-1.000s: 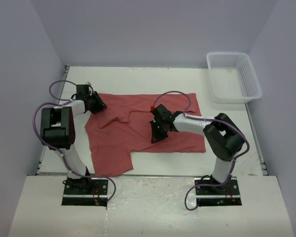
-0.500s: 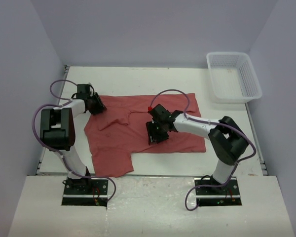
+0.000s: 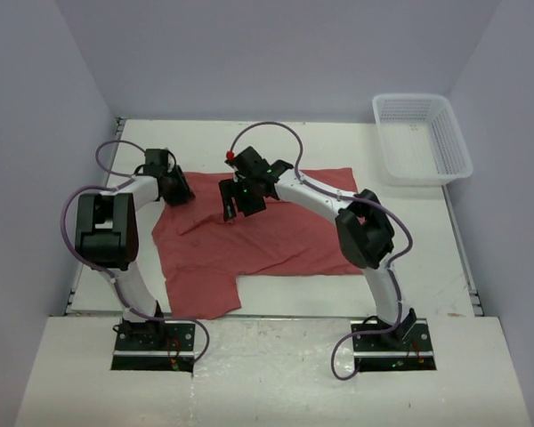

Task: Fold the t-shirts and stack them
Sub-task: Fold the flattened tshirt in 1/3 of the way

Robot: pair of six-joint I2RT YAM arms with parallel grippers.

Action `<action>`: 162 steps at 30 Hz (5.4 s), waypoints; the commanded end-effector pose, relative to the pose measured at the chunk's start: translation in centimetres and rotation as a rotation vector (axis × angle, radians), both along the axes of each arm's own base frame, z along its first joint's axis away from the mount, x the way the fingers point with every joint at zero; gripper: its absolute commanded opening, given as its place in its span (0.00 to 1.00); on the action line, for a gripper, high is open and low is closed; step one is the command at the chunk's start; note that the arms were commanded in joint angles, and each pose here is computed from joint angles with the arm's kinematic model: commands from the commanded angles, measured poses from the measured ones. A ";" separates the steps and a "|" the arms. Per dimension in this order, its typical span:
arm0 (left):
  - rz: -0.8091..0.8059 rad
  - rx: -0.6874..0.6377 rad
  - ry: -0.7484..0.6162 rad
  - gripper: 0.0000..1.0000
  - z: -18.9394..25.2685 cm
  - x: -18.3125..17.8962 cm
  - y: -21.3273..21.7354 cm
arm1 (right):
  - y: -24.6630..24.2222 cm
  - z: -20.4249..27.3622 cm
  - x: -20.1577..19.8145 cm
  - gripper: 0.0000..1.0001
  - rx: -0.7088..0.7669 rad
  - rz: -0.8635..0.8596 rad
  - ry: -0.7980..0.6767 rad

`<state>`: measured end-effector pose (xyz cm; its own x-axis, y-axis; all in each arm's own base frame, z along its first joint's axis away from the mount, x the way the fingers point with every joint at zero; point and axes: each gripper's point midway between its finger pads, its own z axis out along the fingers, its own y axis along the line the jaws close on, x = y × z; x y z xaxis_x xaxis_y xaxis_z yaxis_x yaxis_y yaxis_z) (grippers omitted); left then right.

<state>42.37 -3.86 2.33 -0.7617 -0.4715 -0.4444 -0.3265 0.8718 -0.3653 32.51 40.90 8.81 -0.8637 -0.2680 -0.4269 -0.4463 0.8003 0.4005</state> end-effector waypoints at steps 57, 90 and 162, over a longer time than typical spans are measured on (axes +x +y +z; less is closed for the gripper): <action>0.051 0.064 0.074 0.41 -3.1 -0.8 2.5 | 3.4 -1.9 1.8 0.11 -0.019 0.013 0.090; 0.068 0.104 0.097 0.41 -3.8 -0.9 3.8 | 4.4 5.4 0.6 0.11 0.117 0.113 0.039; 0.124 0.138 -0.017 0.51 0.8 -8.9 2.2 | -16.4 13.3 -11.0 0.55 0.105 -0.113 -0.218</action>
<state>32.20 -2.33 2.85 -0.7251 -0.4993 -0.4743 -0.4337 0.8661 -0.2486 21.66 24.49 21.79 -0.7710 -0.1232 -0.6247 -0.4342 0.8194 0.3742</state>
